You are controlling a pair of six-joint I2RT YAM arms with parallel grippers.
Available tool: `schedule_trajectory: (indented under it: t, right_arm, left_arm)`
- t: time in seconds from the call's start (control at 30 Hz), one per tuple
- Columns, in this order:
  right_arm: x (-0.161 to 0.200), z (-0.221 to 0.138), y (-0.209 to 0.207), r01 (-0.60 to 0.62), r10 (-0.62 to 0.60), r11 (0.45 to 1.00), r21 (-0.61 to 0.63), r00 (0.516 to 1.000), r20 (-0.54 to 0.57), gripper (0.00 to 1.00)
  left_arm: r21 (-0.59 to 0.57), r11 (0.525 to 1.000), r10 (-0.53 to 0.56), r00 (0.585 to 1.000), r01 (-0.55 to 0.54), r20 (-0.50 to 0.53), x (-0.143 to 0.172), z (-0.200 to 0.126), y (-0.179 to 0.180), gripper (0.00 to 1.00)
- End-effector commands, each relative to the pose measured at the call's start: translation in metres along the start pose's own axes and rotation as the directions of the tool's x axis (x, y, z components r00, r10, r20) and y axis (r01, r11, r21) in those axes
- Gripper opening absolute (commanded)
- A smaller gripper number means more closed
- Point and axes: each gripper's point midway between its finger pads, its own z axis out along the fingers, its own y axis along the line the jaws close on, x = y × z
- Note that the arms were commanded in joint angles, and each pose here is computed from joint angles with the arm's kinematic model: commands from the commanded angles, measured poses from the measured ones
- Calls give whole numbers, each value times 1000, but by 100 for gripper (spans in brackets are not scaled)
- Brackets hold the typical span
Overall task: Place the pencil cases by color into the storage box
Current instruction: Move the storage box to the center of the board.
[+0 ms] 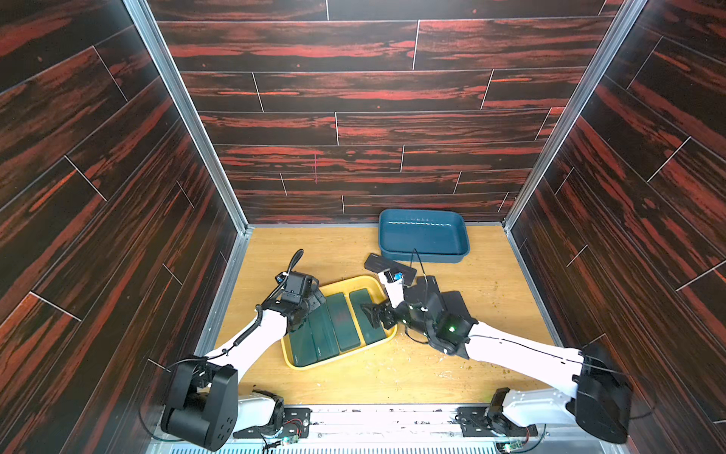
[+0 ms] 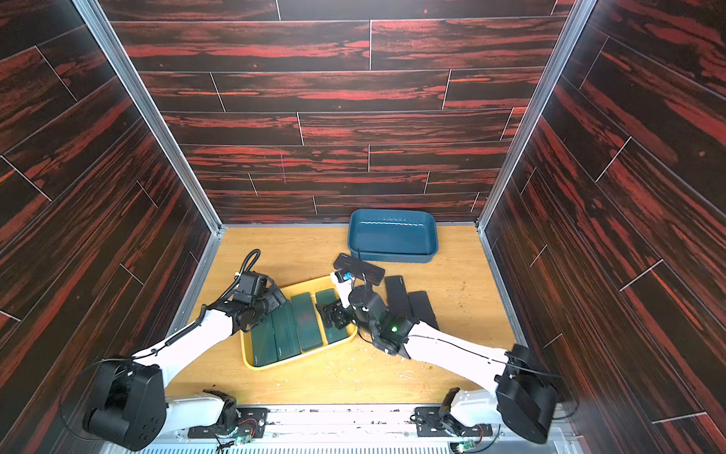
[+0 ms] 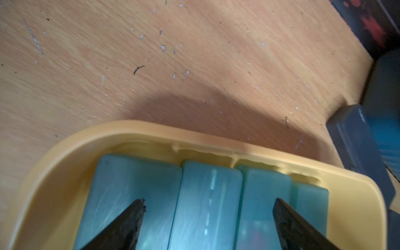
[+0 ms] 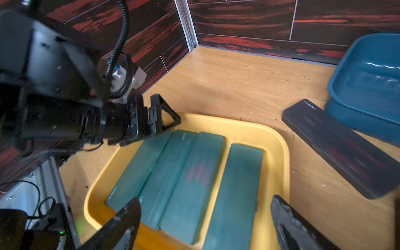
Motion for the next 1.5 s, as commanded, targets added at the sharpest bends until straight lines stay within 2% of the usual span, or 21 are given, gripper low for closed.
schedule_trajectory:
  t: [0.0,0.23,0.43,0.67,0.97,1.1,1.3,1.37,1.47]
  right_arm:
    - [-16,-16,-2,25,-26,1000,16,997,76,94]
    - [-14,-34,-6,19,-20,1000,12,994,106,94]
    - [-4,-45,-14,16,-19,999,35,995,98,93]
    - [-1,-57,-24,16,-24,997,78,994,103,92]
    - [8,-63,-35,8,-19,992,124,996,90,92]
    - [6,-65,-38,6,-21,990,141,995,99,92]
    - [3,-61,-47,-2,-15,982,188,996,88,93]
    - [1,-59,-58,-17,-2,971,238,997,80,93]
    - [-7,-54,-90,-92,76,943,321,995,63,93]
  left_arm:
    - [23,999,-44,997,43,61,-26,3,-8,94]
    - [17,995,-97,993,96,65,-55,21,-1,94]
    - [8,993,-118,989,118,92,-91,33,1,94]
    - [32,987,-155,987,154,28,-120,63,3,93]
    - [72,977,-205,977,201,53,-176,87,7,93]
    - [153,964,-229,971,216,72,-208,92,-1,93]
    - [200,946,-278,957,257,86,-238,100,7,93]
    - [225,942,-272,959,247,83,-241,95,2,92]
    - [273,946,-214,971,178,108,-239,73,-17,91]
